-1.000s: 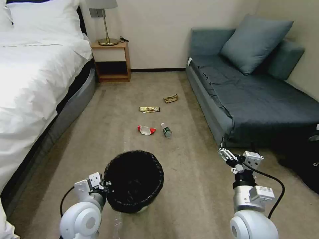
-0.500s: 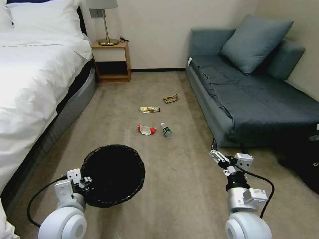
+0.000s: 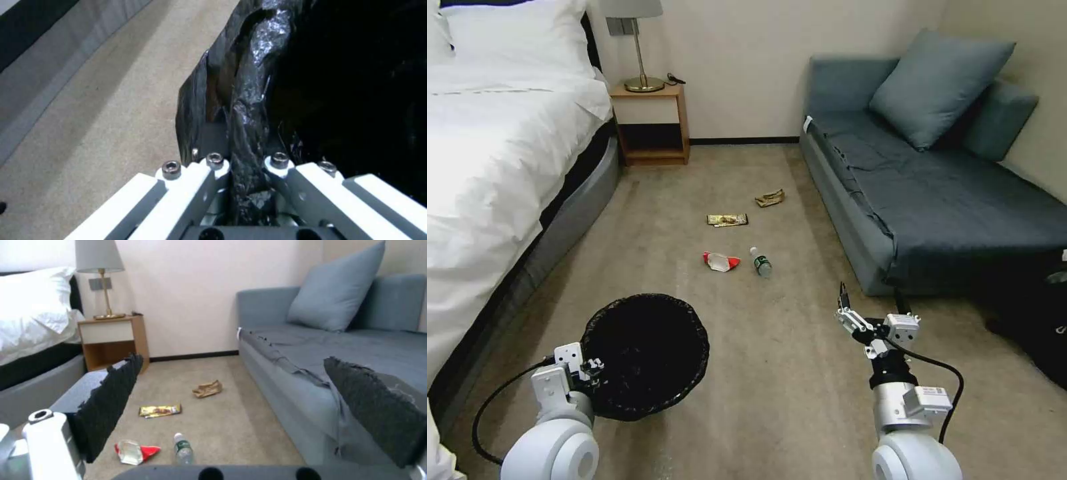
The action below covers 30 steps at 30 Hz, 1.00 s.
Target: Pick up the trash bin, then pick up the garbage on the floor and place it into the trash bin.
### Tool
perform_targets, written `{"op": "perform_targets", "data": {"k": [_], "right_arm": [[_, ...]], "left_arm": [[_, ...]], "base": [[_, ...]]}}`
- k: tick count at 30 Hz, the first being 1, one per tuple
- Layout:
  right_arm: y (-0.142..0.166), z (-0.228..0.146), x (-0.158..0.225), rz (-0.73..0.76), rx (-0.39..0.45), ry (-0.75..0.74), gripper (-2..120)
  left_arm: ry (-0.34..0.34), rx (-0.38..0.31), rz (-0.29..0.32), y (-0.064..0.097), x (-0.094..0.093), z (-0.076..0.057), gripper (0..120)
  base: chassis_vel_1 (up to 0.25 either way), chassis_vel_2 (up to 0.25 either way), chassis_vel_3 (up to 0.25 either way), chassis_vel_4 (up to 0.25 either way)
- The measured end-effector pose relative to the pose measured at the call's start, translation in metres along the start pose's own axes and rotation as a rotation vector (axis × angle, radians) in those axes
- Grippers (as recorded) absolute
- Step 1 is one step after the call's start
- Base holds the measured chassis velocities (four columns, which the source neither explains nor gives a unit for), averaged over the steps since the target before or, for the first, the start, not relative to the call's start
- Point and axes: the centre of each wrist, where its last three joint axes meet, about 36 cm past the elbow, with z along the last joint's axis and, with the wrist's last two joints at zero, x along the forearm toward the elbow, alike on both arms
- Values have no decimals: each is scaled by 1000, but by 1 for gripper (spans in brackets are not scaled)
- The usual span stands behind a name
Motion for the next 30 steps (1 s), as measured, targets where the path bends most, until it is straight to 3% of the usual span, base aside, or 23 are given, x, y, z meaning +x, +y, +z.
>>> {"op": "perform_targets", "data": {"k": [8, 30], "right_arm": [[1, 0, 1, -12, 1, 2, 100], [8, 6, -2, -39, -1, 10, 100]], "left_arm": [[-7, 7, -6, 2, -1, -2, 3], [-35, 32, -62, 18, -7, -11, 3]], "base": [[-88, 99, 89, -78], [-200, 201, 201, -204]]}}
